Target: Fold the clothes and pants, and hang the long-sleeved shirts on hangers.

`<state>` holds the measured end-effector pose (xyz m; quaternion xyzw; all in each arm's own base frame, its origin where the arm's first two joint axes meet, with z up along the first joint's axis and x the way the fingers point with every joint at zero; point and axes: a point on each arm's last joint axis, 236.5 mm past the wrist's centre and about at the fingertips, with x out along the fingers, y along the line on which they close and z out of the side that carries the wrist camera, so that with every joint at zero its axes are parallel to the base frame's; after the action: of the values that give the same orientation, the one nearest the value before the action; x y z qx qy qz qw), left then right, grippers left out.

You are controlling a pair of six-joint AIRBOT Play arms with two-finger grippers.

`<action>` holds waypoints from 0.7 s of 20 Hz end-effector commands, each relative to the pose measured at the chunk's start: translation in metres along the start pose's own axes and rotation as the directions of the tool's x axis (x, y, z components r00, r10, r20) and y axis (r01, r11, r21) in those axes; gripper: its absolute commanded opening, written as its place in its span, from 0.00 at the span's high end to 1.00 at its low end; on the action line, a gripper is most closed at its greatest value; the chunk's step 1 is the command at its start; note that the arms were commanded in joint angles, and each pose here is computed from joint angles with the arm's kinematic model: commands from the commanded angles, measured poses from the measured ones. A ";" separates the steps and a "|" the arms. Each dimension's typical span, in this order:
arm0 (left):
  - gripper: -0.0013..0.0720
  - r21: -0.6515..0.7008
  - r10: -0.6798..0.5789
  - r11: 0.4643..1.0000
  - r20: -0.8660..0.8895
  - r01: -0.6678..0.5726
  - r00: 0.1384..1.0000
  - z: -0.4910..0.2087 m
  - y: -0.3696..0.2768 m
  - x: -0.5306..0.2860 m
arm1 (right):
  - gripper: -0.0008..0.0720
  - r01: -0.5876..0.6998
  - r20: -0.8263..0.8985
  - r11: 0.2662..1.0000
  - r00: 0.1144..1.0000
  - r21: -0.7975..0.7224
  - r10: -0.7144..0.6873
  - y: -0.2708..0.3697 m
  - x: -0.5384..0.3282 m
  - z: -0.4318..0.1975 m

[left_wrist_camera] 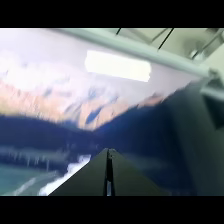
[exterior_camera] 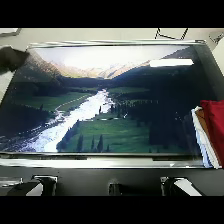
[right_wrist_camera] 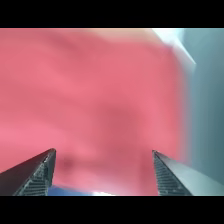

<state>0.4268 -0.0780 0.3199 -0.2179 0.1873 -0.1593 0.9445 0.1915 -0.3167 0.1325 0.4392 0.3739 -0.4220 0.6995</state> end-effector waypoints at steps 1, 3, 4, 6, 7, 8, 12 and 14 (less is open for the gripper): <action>0.96 0.111 0.002 0.994 0.211 -0.025 0.978 0.052 -0.008 0.004 | 0.02 -0.347 0.399 0.900 0.810 -0.265 0.430 0.149 -0.099 0.084; 0.96 0.114 0.142 0.982 0.076 -0.150 0.987 0.019 0.031 0.041 | 0.02 -0.362 0.346 0.787 0.749 -0.500 0.565 0.232 -0.118 0.046; 0.96 0.140 0.224 0.966 -0.044 -0.216 0.974 -0.014 0.057 0.058 | 0.04 -0.366 0.241 0.726 0.775 -0.583 0.584 0.264 -0.106 0.004; 0.88 0.158 0.354 0.935 -0.347 -0.317 0.869 -0.097 0.107 0.076 | 0.04 -0.391 -0.065 0.636 0.879 -0.665 0.473 0.292 -0.054 -0.103; 0.46 0.142 0.377 0.923 -0.513 -0.357 0.771 -0.145 0.124 0.074 | 0.03 -0.394 -0.213 0.594 0.911 -0.701 0.353 0.287 -0.026 -0.156; 0.01 0.143 0.384 0.910 -0.647 -0.390 0.659 -0.187 0.137 0.065 | 0.03 -0.403 -0.340 0.562 0.915 -0.722 0.220 0.277 0.000 -0.204; 0.01 0.205 0.413 0.895 -0.715 -0.396 0.564 -0.258 0.154 0.045 | 0.03 -0.448 -0.536 0.514 0.844 -0.732 -0.027 0.268 0.043 -0.307; 0.01 0.236 0.467 0.867 -0.695 -0.440 0.546 -0.262 0.165 0.037 | 0.02 -0.440 -0.531 0.484 0.845 -0.757 -0.061 0.268 0.048 -0.321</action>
<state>0.4078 -0.0574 0.0413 -0.0852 0.5678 -0.0257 0.8183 0.4201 -0.0020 0.0933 0.1992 0.5824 0.0036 0.7881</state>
